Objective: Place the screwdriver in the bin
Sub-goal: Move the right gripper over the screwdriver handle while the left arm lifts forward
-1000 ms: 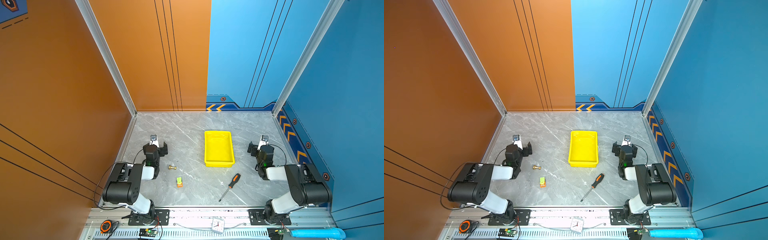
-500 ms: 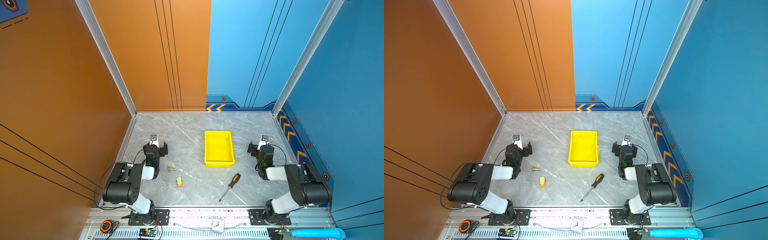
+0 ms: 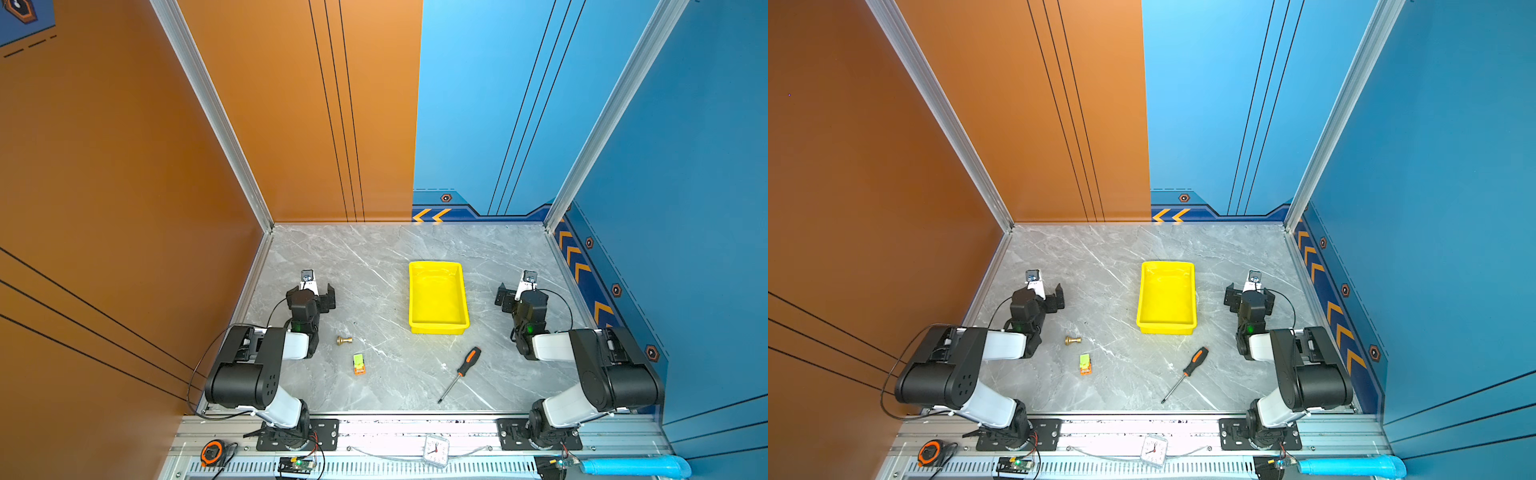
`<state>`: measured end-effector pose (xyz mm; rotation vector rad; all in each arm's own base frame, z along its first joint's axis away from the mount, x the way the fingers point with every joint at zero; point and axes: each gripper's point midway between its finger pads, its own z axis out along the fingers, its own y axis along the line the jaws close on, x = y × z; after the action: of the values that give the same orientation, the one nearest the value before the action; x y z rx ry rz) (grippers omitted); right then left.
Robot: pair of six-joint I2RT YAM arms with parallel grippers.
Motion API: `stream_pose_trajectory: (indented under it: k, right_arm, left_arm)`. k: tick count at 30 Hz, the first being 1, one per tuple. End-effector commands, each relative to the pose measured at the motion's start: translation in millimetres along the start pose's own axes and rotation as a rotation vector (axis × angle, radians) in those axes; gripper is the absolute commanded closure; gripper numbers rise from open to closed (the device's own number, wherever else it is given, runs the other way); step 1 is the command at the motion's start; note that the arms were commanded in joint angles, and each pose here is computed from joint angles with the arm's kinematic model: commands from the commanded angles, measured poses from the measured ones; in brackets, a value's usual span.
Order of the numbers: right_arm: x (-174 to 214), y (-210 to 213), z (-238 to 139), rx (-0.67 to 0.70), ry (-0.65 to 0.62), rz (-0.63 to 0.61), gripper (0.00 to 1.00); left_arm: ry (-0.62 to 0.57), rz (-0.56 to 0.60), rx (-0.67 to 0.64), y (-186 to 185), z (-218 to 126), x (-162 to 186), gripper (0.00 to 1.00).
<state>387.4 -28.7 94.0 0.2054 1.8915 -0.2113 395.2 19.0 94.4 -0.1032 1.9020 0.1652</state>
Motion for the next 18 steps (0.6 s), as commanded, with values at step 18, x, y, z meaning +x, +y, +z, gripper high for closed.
stream_pose_trajectory:
  k: [18]
  right_arm:
    - [-61.4,2.5,-82.0,0.071,-0.020,0.072,0.00]
  left_arm:
    - [0.225,-0.093,-0.013,-2.3,-40.4,-37.1,0.02]
